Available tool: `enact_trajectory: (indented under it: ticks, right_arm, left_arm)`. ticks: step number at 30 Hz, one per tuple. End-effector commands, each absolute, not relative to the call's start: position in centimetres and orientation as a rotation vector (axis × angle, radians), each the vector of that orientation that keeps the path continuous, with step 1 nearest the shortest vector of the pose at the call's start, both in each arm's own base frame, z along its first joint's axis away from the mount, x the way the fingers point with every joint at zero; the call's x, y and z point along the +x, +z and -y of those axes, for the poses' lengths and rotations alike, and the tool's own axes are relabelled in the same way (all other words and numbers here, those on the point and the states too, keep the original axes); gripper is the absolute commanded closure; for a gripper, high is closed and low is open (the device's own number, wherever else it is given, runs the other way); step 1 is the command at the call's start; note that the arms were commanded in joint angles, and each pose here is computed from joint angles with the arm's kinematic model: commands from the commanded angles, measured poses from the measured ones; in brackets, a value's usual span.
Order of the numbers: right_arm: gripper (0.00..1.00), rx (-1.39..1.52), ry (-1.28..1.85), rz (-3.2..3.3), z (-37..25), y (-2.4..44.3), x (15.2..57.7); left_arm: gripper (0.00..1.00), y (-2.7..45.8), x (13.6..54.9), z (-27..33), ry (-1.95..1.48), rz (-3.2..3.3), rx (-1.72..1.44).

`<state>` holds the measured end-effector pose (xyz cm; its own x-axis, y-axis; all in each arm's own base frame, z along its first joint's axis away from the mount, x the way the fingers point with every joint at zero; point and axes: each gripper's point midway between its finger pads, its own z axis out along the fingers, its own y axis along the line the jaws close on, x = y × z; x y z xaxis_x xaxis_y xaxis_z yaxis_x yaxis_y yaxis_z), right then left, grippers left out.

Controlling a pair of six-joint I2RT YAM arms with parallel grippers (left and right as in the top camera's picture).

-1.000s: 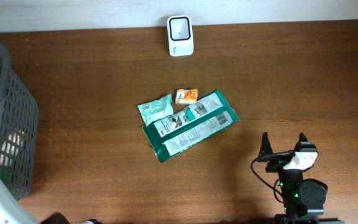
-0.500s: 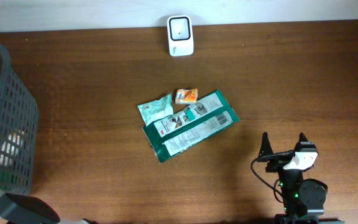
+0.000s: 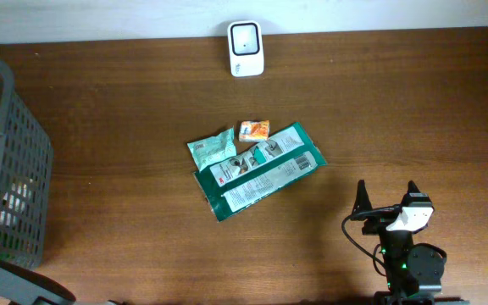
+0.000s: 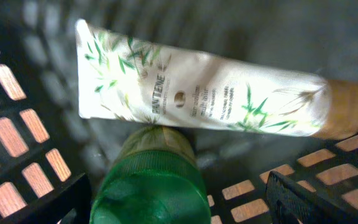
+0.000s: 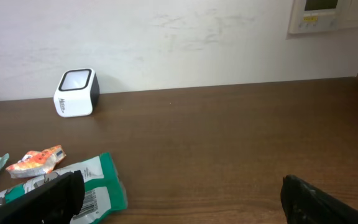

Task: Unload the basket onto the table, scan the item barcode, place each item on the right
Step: 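Reach the left gripper into the basket and grasp the green-capped bottle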

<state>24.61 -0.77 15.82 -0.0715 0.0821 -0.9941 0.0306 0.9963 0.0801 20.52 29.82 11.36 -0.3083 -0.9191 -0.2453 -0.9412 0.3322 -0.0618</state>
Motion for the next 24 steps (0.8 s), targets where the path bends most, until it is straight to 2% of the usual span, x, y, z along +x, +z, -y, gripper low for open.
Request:
enact_trajectory:
  ticks: [1, 11, 19, 24]
  right_arm:
    - [0.02, 0.096, 0.044, -1.648, 0.8, 15.5, 24.6]
    - [0.02, 0.096, 0.044, -1.648, 0.8, 15.5, 24.6]
    - [0.02, 0.096, 0.044, -1.648, 0.8, 15.5, 24.6]
    - [0.02, 0.096, 0.044, -1.648, 0.8, 15.5, 24.6]
  left_arm:
    - [0.13, 9.4, 19.4, -29.2, 0.145, -2.385, -1.737]
    - [0.16, 7.2, 18.2, -28.8, 0.188, -2.411, -1.762]
    - [0.32, 6.7, 18.3, -28.7, 0.187, -2.407, -1.758]
    - [0.36, 7.4, 19.2, -29.2, 0.160, -2.380, -1.735]
